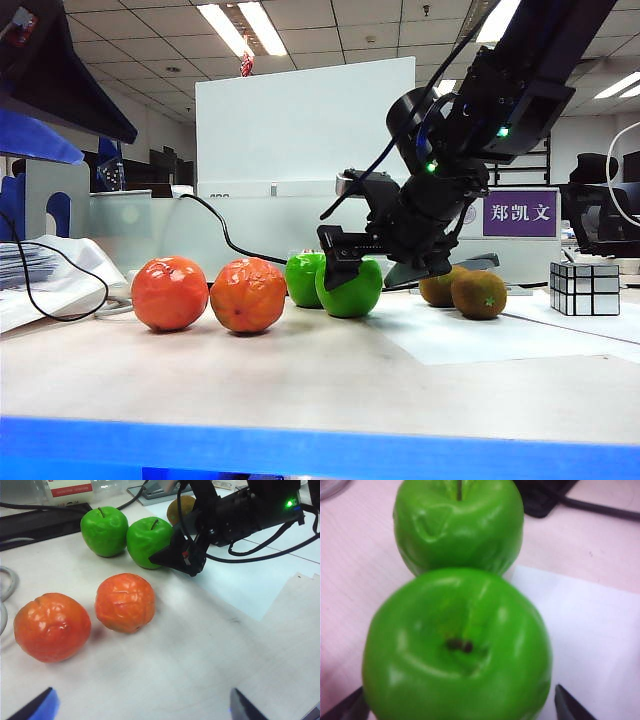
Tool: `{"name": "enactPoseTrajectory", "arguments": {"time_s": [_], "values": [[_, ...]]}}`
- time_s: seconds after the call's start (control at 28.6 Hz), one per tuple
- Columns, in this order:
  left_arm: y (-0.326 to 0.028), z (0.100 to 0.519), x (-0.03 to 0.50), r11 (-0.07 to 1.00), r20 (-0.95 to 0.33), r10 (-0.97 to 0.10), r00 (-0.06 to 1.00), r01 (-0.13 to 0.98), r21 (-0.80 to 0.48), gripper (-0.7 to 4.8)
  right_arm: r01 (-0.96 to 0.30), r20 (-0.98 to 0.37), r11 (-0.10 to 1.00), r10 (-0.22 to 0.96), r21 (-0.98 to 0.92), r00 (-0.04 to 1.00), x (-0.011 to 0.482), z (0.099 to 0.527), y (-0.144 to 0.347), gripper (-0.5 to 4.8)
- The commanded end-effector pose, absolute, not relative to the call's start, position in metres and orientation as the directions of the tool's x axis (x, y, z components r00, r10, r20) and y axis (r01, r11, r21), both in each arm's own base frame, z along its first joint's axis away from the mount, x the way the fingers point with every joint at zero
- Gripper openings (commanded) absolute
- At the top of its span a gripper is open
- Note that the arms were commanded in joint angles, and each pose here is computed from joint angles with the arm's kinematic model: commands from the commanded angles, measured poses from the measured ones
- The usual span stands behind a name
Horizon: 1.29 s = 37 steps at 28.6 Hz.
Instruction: Put the same fruits together.
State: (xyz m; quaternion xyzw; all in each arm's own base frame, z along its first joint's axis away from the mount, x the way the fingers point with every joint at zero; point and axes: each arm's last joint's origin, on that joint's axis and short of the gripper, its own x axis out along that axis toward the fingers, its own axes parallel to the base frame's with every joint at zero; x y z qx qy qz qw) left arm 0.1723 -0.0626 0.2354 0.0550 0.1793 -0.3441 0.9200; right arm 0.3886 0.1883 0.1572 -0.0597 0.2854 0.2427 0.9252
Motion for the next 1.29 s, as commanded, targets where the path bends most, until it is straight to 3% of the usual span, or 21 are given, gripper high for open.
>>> {"name": "enactPoseTrajectory", "arguments": {"time_s": [0.03, 0.31, 0.7, 1.19, 1.22, 1.26, 1.29], "values": [[-0.063, 0.238, 0.173, 0.754, -0.351, -0.619, 0.703, 0.657, -0.015, 4.68, -0.486, -0.545, 0.873, 0.424, 0.035, 0.723, 0.389, 0.160, 0.189, 4.79], [-0.063, 0.238, 0.173, 0.755, -0.352, -0.617, 0.704, 0.655, -0.012, 4.68, -0.487, -0.525, 0.873, 0.430, 0.033, 0.735, 0.388, 0.170, 0.189, 4.79], [-0.063, 0.238, 0.173, 0.755, -0.352, -0.617, 0.704, 0.656, -0.012, 4.68, -0.491, -0.465, 0.871, 0.445, 0.025, 0.765, 0.376, 0.213, 0.183, 4.79], [-0.061, 0.249, 0.174, 0.787, -0.346, -0.576, 0.740, 0.616, 0.008, 4.79, -0.613, -0.371, 0.787, 0.589, 0.063, 0.718, 0.318, 0.314, 0.160, 4.79], [-0.061, 0.252, 0.173, 0.789, -0.348, -0.574, 0.742, 0.615, 0.009, 4.44, -0.630, -0.362, 0.773, 0.608, 0.069, 0.706, 0.309, 0.324, 0.157, 4.79], [-0.061, 0.255, 0.172, 0.794, -0.350, -0.566, 0.747, 0.608, 0.013, 3.66, -0.641, -0.357, 0.765, 0.619, 0.072, 0.699, 0.301, 0.332, 0.154, 4.79], [-0.059, 0.260, 0.170, 0.803, -0.350, -0.552, 0.757, 0.595, 0.020, 2.36, -0.652, -0.355, 0.754, 0.632, 0.076, 0.689, 0.294, 0.339, 0.151, 4.79]]}}
